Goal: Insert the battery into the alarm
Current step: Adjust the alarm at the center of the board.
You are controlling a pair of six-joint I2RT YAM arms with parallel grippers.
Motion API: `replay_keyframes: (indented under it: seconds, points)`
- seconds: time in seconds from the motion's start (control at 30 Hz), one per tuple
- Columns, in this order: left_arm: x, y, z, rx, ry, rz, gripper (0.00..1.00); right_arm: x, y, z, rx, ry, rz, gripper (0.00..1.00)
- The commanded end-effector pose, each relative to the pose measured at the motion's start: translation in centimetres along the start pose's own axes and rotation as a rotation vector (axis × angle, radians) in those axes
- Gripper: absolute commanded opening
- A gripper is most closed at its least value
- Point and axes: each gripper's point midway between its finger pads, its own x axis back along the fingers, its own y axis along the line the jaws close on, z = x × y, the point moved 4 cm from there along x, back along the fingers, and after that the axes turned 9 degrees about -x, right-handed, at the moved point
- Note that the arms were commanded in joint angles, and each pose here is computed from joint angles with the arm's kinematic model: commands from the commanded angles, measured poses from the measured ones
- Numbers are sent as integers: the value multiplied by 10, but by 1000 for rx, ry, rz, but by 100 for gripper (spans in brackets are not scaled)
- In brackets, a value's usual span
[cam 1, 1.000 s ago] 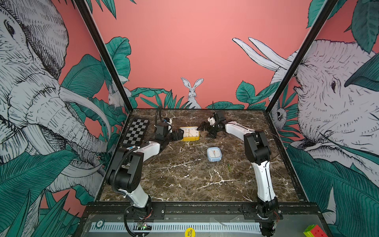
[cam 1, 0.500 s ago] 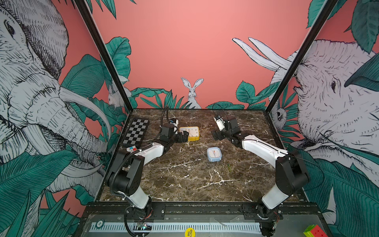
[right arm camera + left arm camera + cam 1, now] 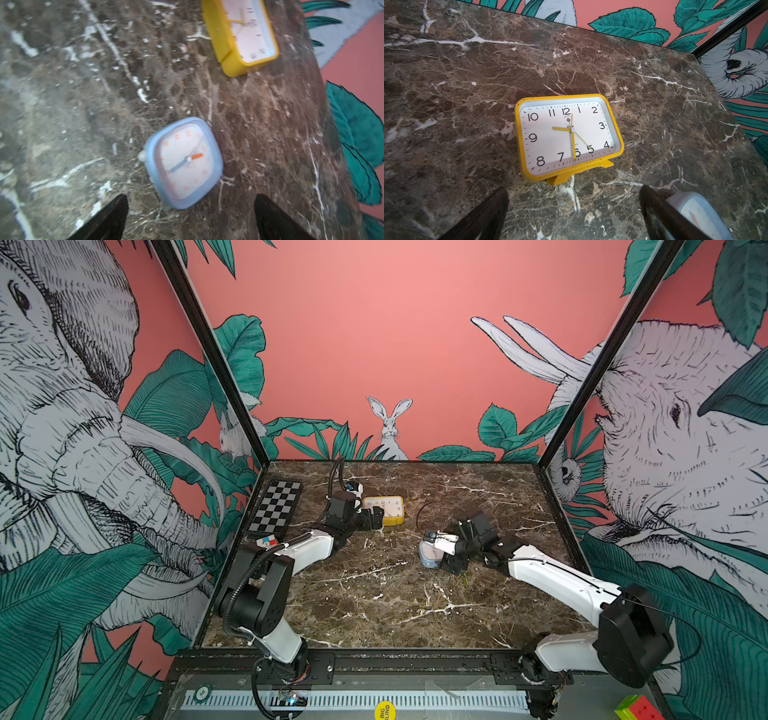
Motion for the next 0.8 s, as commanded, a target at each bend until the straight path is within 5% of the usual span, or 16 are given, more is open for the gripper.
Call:
replay_keyframes:
  seconds: [0.0,0.77]
  points:
    - [3,-8,-11,-10,-36,16,99,-13,21,14,122,71,-80,92]
    - [-12,-7,-2,-6,21,5,99,-92,17,24,307,208,220,91]
